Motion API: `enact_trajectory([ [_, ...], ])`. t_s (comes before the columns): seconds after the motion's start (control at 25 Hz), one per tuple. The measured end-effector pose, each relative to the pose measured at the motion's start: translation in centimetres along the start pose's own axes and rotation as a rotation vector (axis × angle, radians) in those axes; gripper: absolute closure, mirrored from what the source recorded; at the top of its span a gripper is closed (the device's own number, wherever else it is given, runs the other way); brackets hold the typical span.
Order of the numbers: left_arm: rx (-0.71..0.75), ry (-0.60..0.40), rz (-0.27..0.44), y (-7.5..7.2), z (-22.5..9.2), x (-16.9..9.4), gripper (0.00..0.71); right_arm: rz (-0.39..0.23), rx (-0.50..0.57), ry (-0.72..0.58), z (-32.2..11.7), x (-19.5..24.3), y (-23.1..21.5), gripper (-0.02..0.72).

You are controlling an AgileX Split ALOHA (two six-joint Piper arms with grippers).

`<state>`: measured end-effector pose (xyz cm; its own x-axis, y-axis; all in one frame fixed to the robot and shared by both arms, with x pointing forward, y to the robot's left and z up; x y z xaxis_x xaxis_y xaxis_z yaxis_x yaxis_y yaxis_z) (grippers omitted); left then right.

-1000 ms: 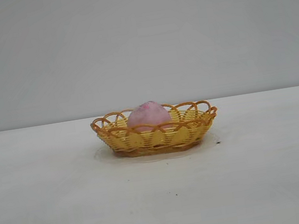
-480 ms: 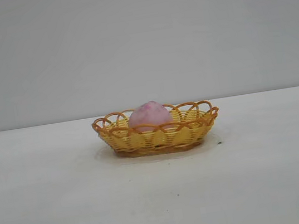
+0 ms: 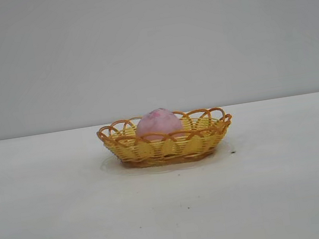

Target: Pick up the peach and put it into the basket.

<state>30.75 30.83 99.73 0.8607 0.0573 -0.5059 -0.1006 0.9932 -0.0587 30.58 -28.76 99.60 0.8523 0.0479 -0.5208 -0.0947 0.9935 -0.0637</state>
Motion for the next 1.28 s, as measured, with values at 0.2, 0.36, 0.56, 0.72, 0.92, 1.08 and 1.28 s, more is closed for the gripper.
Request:
enact_trajectory([
  [0.2,0.0,0.0,0.0,0.0,0.0,0.0,0.376,0.0,0.0,0.0,0.0,0.0,0.0,0.387],
  [0.36,0.0,0.0,0.0,0.0,0.0,0.0,0.376,0.0,0.0,0.0,0.0,0.0,0.0,0.492],
  [0.56,0.0,0.0,0.0,0.0,0.0,0.0,0.376,0.0,0.0,0.0,0.0,0.0,0.0,0.496],
  [0.72,0.002,0.0,0.0,0.0,0.0,0.0,0.376,0.0,0.0,0.0,0.0,0.0,0.0,0.496],
  [0.92,0.002,0.0,0.0,0.0,0.0,0.0,0.376,0.0,0.0,0.0,0.0,0.0,0.0,0.496],
  [1.08,0.002,0.0,0.0,0.0,0.0,0.0,0.376,0.0,0.0,0.0,0.0,0.0,0.0,0.496],
  [1.28,0.002,0.0,0.0,0.0,0.0,0.0,0.376,0.0,0.0,0.0,0.0,0.0,0.0,0.496],
])
Point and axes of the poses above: a point on each arm's last joint axis where the gripper is mounted, x pointing out along that axis toward the gripper, y along the wrist's bending axis when the last joint is at zero, z = x × y, the point moved 9 cm from there along x, pointing out along that axis toward the gripper, and after that the axes turned 6 degrees about -x, right-handed, at the moved point
